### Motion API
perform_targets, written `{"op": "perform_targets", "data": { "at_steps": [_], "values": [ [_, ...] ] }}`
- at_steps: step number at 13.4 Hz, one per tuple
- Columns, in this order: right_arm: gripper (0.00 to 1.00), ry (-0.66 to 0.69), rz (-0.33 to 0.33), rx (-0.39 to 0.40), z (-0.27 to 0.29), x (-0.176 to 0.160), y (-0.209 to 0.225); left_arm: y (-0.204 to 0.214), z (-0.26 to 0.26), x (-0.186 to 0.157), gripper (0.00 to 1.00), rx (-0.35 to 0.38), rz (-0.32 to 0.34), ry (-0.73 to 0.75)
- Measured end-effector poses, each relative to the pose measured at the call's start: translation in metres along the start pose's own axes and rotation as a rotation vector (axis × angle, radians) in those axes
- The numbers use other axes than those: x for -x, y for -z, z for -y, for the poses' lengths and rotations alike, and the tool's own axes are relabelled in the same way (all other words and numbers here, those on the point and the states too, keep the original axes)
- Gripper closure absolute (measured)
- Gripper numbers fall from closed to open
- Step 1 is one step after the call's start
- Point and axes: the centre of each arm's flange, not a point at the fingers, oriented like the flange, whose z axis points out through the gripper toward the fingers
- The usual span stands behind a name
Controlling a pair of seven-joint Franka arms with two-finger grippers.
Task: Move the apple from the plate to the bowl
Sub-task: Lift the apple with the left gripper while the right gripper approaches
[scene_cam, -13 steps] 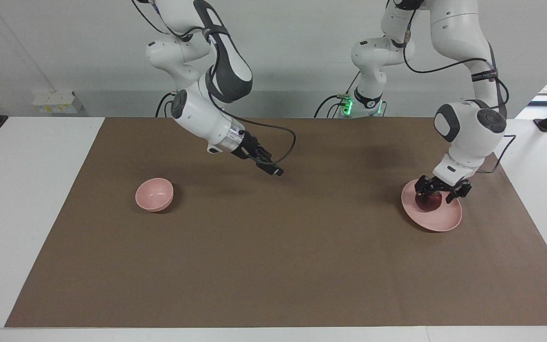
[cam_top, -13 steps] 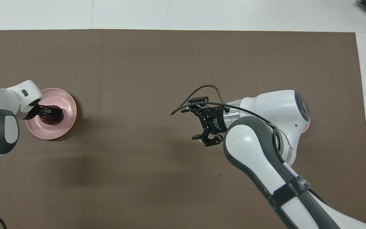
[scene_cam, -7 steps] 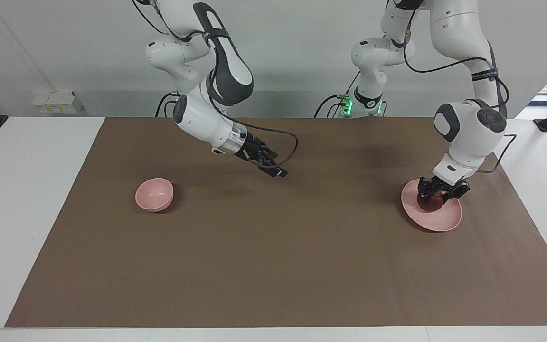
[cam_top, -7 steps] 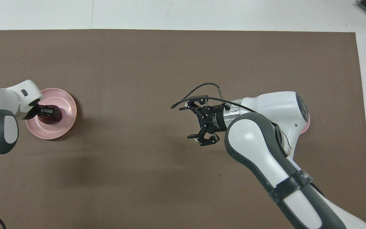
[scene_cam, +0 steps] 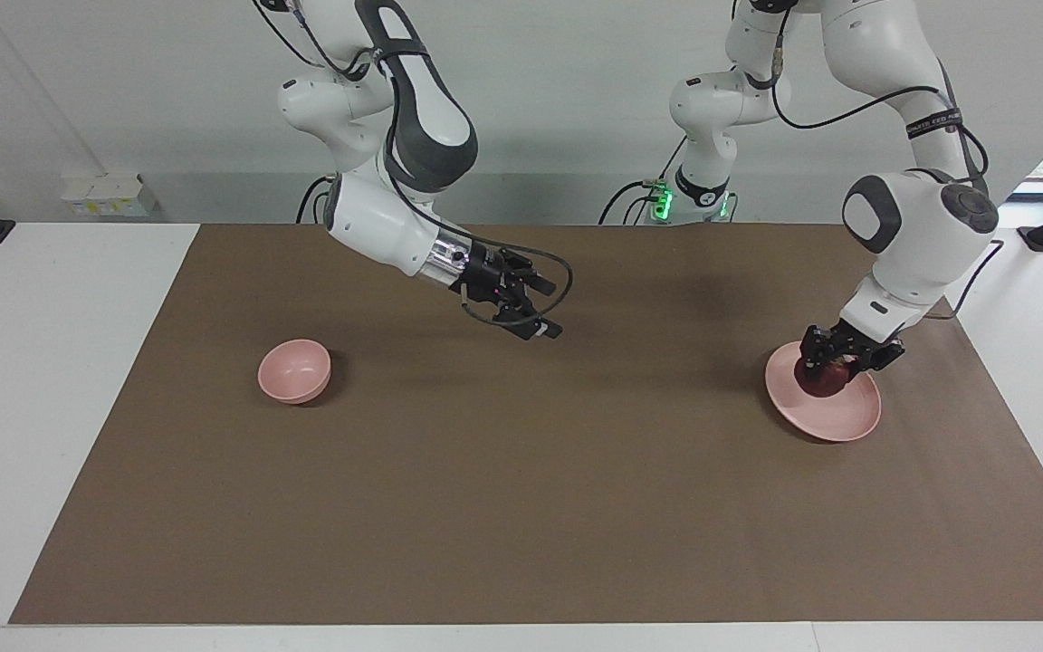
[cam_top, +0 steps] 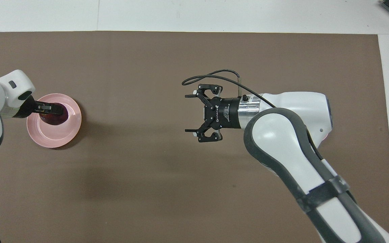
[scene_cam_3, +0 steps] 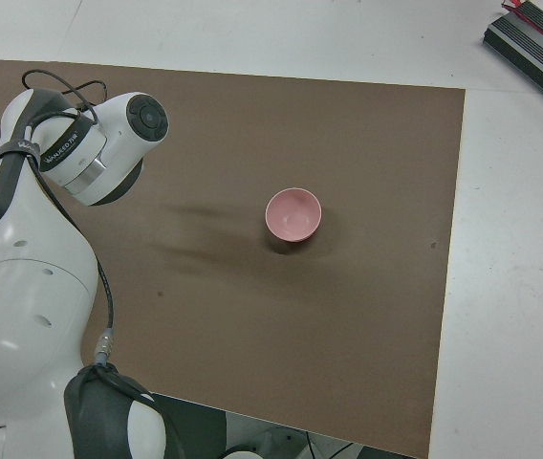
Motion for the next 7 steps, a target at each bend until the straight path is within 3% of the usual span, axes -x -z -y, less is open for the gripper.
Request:
{"op": "perform_targets", "data": {
  "at_steps": [5,7],
  "values": [
    [0.0,-0.085,-0.005,-0.057,-0.023,0.021,-0.048,0.01,-0.052,-0.01,0.36,0.32,-0.013,0.067],
    [0.0,-0.099,0.008,-0.071,-0.017,0.022,-0.054,0.015,-0.082,-0.012,0.36,0.392,-0.016,0.052]
  ]
}}
